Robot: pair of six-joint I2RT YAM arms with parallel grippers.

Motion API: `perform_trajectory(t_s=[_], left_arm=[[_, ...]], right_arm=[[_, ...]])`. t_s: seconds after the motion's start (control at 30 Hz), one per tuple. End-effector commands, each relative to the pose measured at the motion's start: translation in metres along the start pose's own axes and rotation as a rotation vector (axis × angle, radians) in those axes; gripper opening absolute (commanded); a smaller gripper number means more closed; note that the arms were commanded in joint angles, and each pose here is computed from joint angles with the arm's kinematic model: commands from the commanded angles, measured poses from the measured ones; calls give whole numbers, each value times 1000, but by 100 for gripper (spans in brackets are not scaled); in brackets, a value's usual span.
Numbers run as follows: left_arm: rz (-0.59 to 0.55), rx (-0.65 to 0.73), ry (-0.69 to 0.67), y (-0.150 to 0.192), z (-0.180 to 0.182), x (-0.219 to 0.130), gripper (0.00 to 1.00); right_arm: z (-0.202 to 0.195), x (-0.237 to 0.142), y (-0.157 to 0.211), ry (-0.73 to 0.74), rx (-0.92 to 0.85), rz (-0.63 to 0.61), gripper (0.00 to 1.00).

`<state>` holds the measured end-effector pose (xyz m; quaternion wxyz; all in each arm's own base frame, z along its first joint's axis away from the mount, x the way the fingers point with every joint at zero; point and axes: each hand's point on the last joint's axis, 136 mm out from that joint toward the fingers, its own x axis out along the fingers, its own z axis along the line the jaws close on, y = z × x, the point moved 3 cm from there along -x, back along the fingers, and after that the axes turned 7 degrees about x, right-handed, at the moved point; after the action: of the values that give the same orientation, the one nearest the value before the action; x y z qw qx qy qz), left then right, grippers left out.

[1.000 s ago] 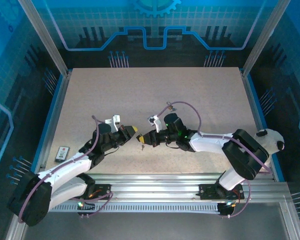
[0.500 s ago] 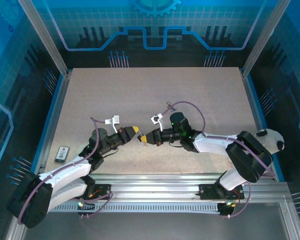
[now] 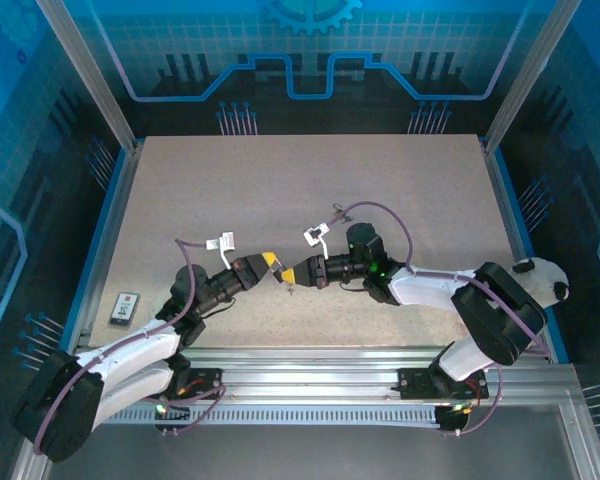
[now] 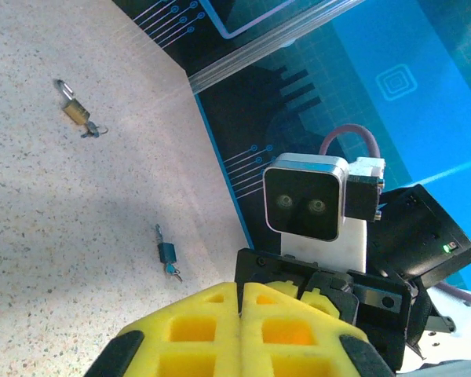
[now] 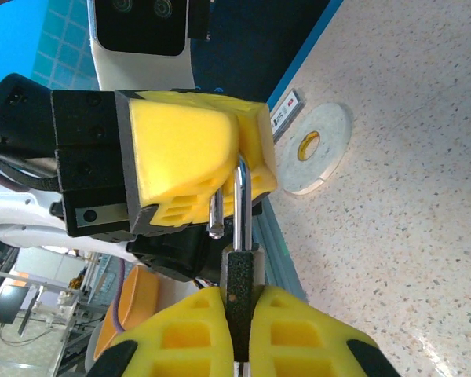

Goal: Lock with the key

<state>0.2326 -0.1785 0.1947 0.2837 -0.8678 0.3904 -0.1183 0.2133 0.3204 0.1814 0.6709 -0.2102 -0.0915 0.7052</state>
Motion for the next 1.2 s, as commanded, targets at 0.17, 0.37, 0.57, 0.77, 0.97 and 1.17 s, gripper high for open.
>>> perform_trajectory(t_s=[0.17, 0.37, 0.57, 0.77, 0.97, 1.17], left_arm=[[-102, 79, -3, -9, 4, -8, 0], [-111, 85, 17, -8, 1, -10, 0], [-93, 99, 65, -4, -7, -8, 0], [-76, 107, 97, 1, -12, -7, 0], [-59, 118, 132, 6, -20, -6, 0], [-32, 136, 170, 14, -27, -6, 0]], right_arm=[[27, -11, 0, -122, -41, 35, 0], [32, -13, -1, -162, -42, 41, 0], [36, -15, -5, -199, -38, 41, 0], [37, -18, -9, -221, -27, 29, 0], [33, -19, -15, -203, -17, 1, 0], [33, -22, -27, -204, -12, -38, 0]])
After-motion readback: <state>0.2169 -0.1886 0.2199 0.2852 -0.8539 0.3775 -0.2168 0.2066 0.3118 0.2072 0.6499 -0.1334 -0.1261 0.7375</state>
